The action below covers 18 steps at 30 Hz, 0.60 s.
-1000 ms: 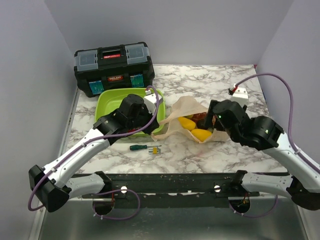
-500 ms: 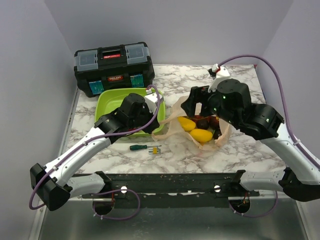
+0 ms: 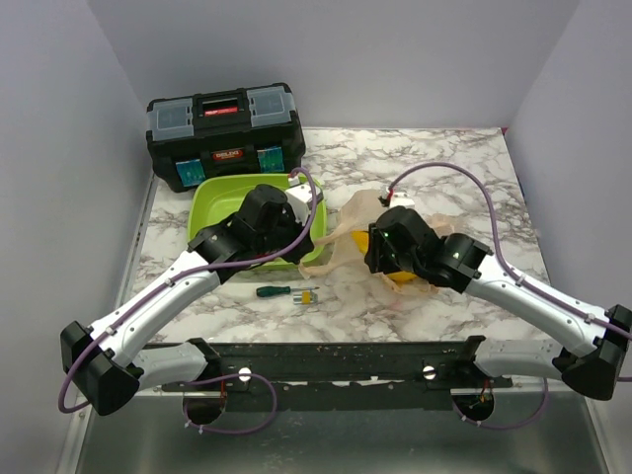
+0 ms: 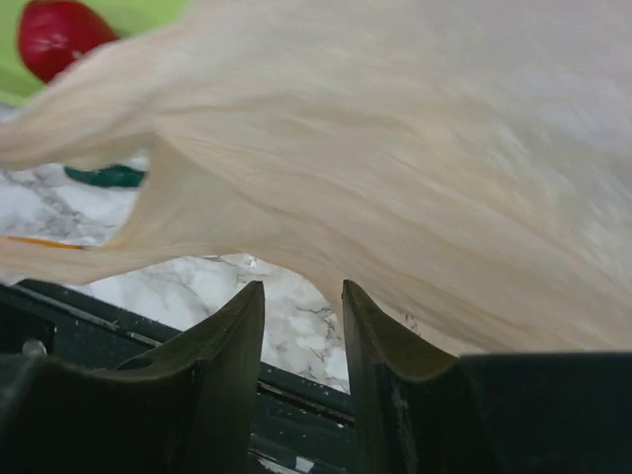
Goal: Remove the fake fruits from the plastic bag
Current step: Take out the fake fruit from the plastic bag.
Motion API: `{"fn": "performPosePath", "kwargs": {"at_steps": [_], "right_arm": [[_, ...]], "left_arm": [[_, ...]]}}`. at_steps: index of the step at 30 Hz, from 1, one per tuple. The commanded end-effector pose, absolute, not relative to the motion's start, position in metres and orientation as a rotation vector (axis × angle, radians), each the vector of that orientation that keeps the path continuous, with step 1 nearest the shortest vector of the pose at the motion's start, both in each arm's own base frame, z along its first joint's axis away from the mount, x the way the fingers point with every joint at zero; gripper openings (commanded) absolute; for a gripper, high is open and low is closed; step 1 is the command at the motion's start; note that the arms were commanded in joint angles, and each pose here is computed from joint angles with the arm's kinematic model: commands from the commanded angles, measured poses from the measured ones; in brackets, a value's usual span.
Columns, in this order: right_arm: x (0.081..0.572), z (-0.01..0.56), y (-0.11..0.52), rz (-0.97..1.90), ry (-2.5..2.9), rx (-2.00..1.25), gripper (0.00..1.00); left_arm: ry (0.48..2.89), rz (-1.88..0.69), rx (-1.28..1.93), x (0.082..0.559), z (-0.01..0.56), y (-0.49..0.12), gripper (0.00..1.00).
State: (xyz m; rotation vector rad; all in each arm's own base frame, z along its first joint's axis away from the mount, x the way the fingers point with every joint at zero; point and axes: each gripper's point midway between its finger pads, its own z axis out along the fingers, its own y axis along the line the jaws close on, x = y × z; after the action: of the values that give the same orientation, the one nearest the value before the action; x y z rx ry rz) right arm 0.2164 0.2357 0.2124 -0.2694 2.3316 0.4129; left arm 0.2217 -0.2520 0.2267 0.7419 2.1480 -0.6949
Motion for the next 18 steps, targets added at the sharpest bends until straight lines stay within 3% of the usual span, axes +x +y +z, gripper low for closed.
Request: {"fn": "performPosePath", "kwargs": {"at_steps": [1,4,9,11,14,18], "right_arm": [[0.228,0.201,0.202,0.294,2.253,-0.037,0.31],[0.232,0.187,0.195,0.23,2.25,-0.028,0.28],[0.233,0.168,0.199,0.193,2.277,-0.109,0.35],[0.228,0.151,0.203,0.185,2.326,-0.165,0.32],[0.217,0.124,0.214,0.249,2.388,-0.199,0.25],[0.192,0.088,0.232,0.449,2.449,-0.192,0.27]], "left_arm": [[2.183,-0.688,0.754,0.217,0.21,-0.248,0.0],[2.193,-0.682,0.762,0.215,0.206,-0.246,0.0],[2.191,-0.681,0.754,0.214,0.205,-0.244,0.0],[2.194,-0.681,0.75,0.214,0.205,-0.244,0.0],[2.194,-0.676,0.739,0.214,0.203,-0.243,0.0],[2.194,-0.664,0.731,0.216,0.2,-0.242,0.0]]}}
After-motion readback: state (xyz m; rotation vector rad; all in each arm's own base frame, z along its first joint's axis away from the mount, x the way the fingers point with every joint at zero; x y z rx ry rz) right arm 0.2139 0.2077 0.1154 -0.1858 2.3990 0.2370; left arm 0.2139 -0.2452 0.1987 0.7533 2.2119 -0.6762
